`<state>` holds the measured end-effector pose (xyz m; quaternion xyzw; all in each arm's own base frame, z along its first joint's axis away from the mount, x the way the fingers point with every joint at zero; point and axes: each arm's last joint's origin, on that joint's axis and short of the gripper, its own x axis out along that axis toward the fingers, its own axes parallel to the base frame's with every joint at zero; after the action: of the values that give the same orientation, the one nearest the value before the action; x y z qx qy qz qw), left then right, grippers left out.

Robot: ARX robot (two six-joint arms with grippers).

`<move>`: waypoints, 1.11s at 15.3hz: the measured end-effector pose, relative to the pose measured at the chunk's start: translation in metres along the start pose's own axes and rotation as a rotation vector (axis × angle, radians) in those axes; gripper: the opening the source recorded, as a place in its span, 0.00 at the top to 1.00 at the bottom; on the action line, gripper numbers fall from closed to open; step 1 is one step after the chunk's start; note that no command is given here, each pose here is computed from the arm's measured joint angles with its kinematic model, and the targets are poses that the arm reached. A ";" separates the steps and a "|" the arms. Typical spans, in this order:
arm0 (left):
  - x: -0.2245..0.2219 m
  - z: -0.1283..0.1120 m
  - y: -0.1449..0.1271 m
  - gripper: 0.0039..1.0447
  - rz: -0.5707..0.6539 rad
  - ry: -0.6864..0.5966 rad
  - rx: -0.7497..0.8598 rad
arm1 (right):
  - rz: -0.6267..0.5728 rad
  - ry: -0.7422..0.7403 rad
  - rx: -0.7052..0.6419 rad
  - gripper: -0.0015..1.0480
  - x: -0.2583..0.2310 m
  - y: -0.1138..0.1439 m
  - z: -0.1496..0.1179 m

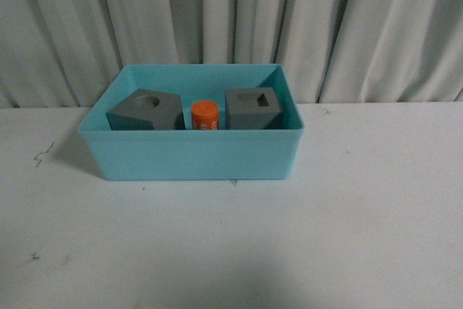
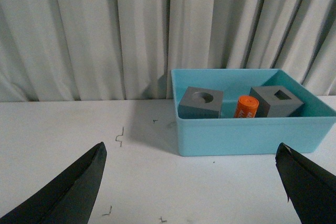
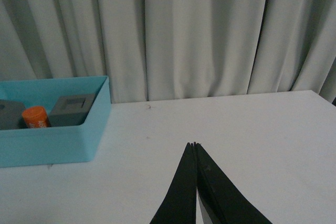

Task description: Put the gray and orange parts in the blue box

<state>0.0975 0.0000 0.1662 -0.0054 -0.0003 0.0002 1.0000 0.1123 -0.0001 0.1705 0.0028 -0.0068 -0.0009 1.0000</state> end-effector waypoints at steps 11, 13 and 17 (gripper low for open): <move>0.000 0.000 0.000 0.06 0.000 0.000 0.000 | 0.001 0.006 0.000 0.98 -0.015 0.000 -0.003; 0.000 0.000 0.000 0.06 0.000 0.000 0.000 | 0.001 0.007 0.000 0.98 -0.015 0.000 -0.003; 0.000 0.000 0.000 0.06 0.000 0.000 0.000 | 0.001 0.008 -0.001 0.66 -0.015 0.000 -0.003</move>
<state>0.0975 0.0000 0.1663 -0.0054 -0.0005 0.0002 1.0000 0.0972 0.0000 0.1671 0.0022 -0.0028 -0.0004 1.0000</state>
